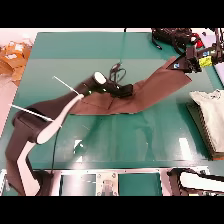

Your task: Fold the shirts.

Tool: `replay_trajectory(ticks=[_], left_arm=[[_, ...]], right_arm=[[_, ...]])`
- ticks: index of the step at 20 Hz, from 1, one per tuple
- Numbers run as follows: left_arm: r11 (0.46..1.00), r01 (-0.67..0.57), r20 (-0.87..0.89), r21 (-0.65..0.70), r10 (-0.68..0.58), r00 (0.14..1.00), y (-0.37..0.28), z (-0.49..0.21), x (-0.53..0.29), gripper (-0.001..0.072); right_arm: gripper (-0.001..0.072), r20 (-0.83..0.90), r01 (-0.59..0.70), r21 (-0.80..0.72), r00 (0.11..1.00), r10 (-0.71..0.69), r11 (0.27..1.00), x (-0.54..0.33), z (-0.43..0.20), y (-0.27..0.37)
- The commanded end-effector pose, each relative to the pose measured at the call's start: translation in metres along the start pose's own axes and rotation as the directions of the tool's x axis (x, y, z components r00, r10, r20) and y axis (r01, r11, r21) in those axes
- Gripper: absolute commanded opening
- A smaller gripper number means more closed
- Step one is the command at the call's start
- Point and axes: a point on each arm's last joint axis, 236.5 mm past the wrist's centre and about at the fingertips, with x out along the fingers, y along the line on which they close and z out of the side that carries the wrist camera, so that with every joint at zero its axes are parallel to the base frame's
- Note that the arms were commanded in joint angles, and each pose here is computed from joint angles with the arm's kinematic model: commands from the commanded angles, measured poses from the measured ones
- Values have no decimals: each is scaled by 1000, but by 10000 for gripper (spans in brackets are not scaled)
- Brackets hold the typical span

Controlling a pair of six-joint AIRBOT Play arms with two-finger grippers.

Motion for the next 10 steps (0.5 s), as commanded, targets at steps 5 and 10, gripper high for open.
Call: replay_trajectory(ticks=[5,10], left_arm=[[959,-273,-136,77,282,950,72,44,-199,24],[944,-331,-37,-17,330,943,112,68,-298,25]], right_arm=[[16,27,-100,-78,994,103,992,51,8,67],[16,6,-203,-144,979,206,969,183,-13,162]])
